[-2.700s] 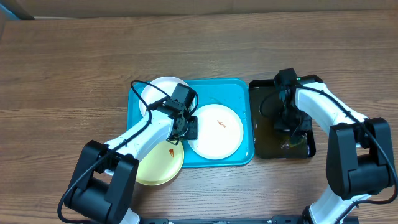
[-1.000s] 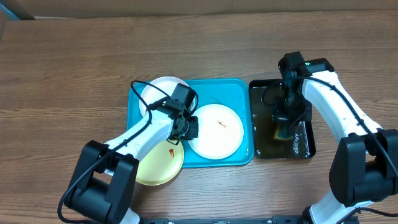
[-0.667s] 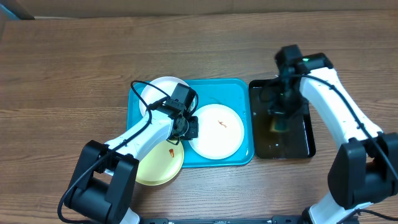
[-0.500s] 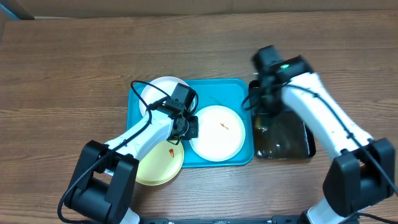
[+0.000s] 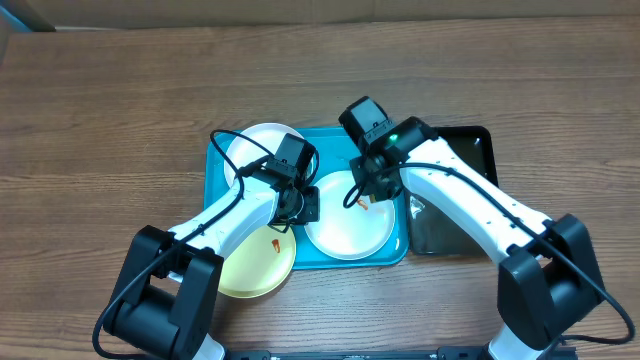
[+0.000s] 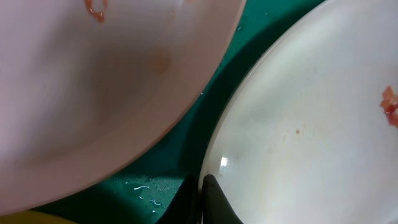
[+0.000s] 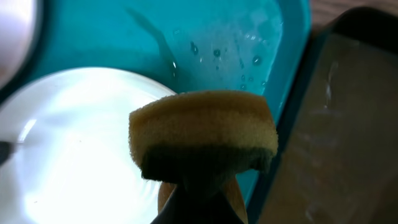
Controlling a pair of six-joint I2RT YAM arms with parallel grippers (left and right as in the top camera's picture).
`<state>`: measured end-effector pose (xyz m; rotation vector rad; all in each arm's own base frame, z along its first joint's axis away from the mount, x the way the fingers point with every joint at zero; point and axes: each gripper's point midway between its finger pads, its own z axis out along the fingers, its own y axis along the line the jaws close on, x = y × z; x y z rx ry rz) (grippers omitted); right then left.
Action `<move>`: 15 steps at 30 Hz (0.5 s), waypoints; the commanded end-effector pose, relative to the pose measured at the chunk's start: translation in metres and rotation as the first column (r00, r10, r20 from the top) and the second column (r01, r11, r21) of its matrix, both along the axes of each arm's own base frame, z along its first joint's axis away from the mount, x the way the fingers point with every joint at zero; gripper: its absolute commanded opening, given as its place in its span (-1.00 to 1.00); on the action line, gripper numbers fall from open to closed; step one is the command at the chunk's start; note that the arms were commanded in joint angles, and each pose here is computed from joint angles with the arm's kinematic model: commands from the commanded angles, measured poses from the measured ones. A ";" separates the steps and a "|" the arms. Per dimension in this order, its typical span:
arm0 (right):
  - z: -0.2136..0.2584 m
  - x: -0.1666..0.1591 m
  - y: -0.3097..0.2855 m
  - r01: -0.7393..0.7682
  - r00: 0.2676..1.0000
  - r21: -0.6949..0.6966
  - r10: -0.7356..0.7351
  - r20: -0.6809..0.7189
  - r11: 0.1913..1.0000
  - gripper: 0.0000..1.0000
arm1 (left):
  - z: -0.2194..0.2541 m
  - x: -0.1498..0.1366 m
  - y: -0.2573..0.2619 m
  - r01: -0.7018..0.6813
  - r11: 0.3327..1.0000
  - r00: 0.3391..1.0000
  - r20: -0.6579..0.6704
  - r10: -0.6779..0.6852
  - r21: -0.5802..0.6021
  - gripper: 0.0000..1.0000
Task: Clean dirty plates on tray and stack at the side
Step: 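Scrub the right white plate with the sponge in the right gripper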
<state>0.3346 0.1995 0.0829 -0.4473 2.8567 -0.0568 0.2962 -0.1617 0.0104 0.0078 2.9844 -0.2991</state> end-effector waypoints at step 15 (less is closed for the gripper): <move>-0.083 -0.018 0.011 -0.157 0.987 0.084 0.156 0.024 0.984 -0.92 | -0.005 -0.004 -0.001 0.012 1.000 1.000 -0.014 -0.012 0.005 -0.92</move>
